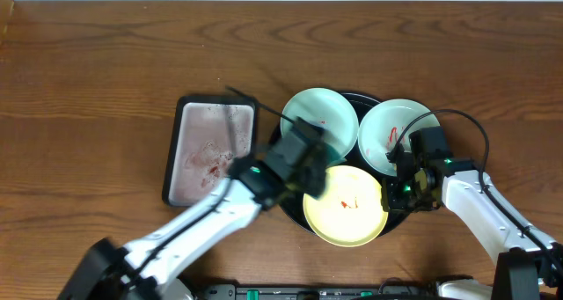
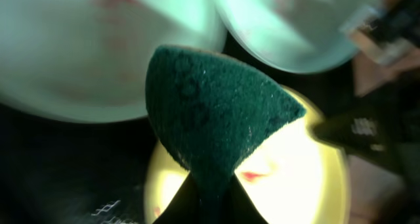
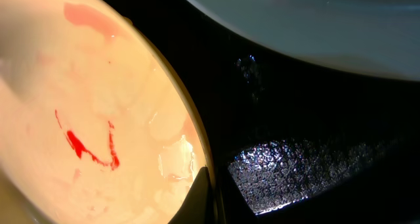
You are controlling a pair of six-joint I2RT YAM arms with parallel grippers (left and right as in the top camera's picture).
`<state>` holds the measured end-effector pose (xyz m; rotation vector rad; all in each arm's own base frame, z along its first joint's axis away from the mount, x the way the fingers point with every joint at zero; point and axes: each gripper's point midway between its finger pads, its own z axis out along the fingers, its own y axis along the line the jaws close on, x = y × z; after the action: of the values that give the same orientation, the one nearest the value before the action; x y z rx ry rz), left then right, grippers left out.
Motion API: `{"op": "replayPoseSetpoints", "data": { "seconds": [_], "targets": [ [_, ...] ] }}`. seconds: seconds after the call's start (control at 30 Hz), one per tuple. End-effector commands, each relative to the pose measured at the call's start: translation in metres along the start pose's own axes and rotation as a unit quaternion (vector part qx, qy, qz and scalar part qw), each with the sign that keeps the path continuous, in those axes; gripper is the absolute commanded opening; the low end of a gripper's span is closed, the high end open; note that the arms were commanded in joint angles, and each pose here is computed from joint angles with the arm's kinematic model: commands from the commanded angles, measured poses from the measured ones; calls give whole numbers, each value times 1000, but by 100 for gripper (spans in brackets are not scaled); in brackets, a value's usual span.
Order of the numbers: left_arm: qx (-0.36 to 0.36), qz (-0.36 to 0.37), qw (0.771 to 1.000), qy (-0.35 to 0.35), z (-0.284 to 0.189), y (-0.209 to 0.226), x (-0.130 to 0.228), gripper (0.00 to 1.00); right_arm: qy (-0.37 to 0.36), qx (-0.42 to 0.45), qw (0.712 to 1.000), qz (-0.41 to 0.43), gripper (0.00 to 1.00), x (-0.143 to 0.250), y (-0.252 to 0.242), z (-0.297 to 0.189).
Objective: Clean dirty plates on tray and stack at the side
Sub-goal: 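Scrub the yellow plate with the sponge while right gripper holds it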
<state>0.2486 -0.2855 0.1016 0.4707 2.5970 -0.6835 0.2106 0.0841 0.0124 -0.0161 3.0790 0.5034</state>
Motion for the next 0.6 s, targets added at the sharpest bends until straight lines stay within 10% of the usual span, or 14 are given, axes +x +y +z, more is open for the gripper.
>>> {"op": "replayPoseSetpoints", "data": {
  "seconds": [0.0, 0.33, 0.57],
  "targets": [
    [44, -28, 998, 20, 25, -40, 13, 8, 4, 0, 1000, 6, 1, 2, -2, 1],
    [56, -32, 995, 72, 78, -57, 51, 7, 4, 0, 1000, 6, 1, 2, -2, 1],
    [-106, -39, 990, 79, 70, 20, 57, 7, 4, 0, 1000, 6, 1, 2, -2, 1]
  ]
}}
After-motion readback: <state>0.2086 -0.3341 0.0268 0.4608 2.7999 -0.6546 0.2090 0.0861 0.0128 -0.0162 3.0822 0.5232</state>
